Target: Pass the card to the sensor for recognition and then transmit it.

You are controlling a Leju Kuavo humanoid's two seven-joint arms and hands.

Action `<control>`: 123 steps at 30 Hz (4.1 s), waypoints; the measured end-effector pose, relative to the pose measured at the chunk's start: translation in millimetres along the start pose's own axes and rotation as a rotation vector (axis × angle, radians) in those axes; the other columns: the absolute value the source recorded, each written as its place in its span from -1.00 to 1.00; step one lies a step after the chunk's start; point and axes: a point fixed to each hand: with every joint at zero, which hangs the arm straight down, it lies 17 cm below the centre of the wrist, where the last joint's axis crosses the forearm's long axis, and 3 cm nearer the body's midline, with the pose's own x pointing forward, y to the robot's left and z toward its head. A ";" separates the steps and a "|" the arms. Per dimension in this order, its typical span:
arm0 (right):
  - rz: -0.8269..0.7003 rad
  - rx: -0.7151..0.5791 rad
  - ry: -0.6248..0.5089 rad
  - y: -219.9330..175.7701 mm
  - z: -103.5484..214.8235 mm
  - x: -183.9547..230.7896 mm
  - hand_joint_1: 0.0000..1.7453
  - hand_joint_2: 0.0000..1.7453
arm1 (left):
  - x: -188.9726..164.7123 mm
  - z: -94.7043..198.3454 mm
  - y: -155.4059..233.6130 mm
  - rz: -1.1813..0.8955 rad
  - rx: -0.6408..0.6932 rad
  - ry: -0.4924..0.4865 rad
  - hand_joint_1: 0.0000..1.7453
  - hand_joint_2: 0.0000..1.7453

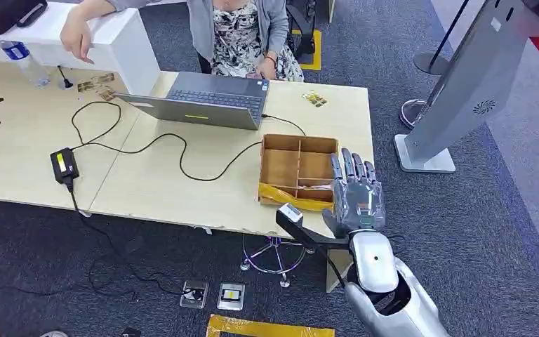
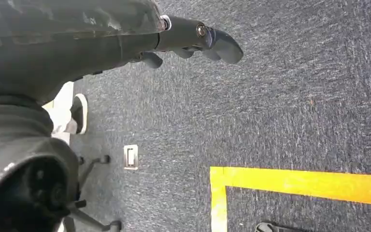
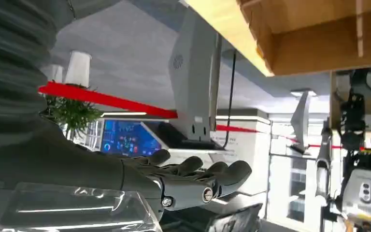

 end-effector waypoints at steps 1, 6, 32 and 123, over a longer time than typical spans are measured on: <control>0.012 -0.020 0.006 -4.4 -0.7 -1.4 -1.00 1.00 | 0.0 0.0 0.1 0.000 0.001 0.000 -1.00 -1.00; 0.050 -0.156 0.007 -31.3 -5.0 4.1 -1.00 1.00 | 1.5 0.1 -1.0 -0.007 0.003 -0.004 -1.00 -1.00; -0.012 -0.074 0.023 13.6 -54.9 17.4 -1.00 1.00 | 9.7 0.0 -0.2 0.007 0.013 -0.021 -1.00 -1.00; -0.115 0.030 0.081 78.5 -54.3 -17.8 1.00 1.00 | 28.2 -0.2 4.1 -0.062 -0.002 -0.048 -1.00 -1.00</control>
